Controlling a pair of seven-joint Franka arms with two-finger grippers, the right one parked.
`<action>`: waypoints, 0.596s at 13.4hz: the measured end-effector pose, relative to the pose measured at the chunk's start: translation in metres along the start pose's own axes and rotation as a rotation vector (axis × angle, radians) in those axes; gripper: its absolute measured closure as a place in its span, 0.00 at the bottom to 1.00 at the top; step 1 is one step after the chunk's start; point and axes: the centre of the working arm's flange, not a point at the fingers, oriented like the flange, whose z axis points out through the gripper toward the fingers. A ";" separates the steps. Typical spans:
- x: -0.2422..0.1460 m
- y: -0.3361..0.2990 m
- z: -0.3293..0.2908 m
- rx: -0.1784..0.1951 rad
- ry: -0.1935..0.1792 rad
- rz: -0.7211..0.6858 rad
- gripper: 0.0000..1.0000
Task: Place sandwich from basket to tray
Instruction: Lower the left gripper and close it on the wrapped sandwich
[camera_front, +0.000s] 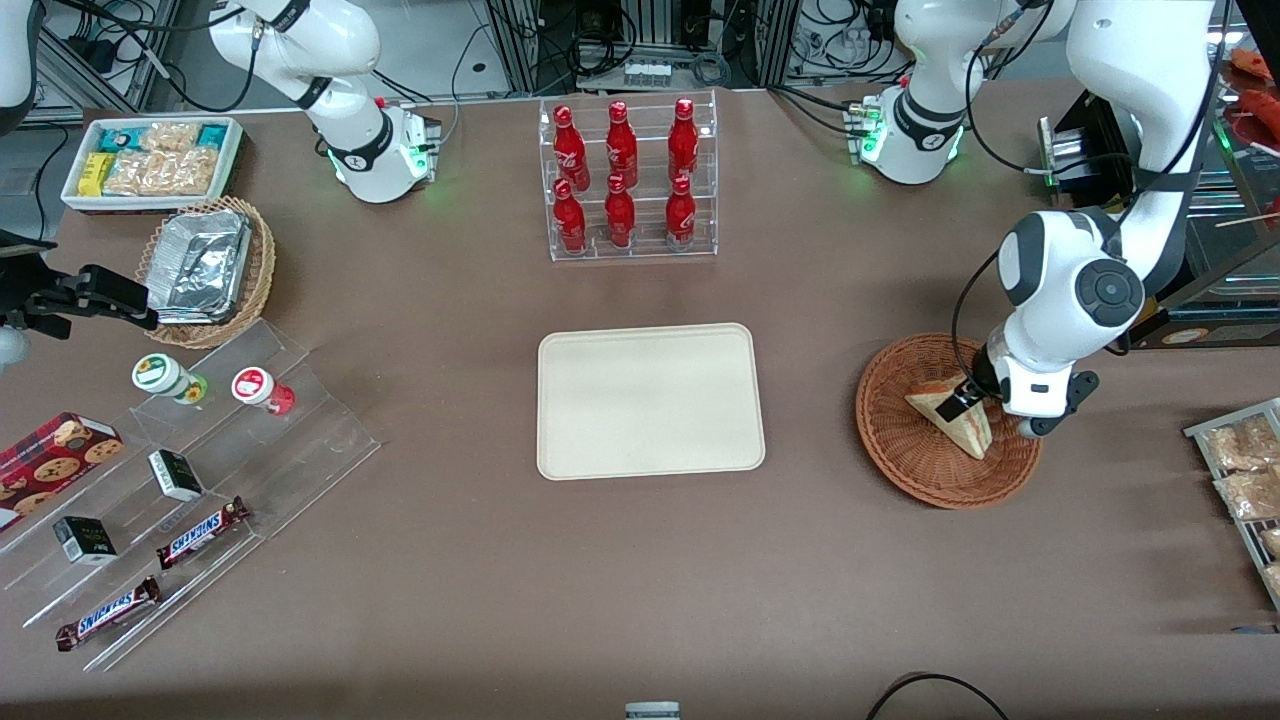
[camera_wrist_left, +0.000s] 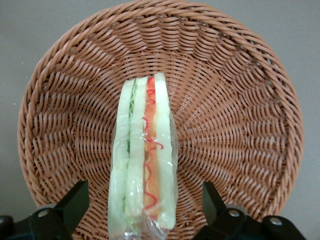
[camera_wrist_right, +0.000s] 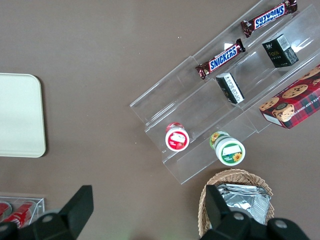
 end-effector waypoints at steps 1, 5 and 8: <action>0.001 -0.001 0.004 -0.001 0.000 -0.003 0.01; 0.000 -0.004 0.011 0.003 -0.007 -0.023 0.25; -0.002 -0.005 0.013 0.006 -0.011 -0.044 0.57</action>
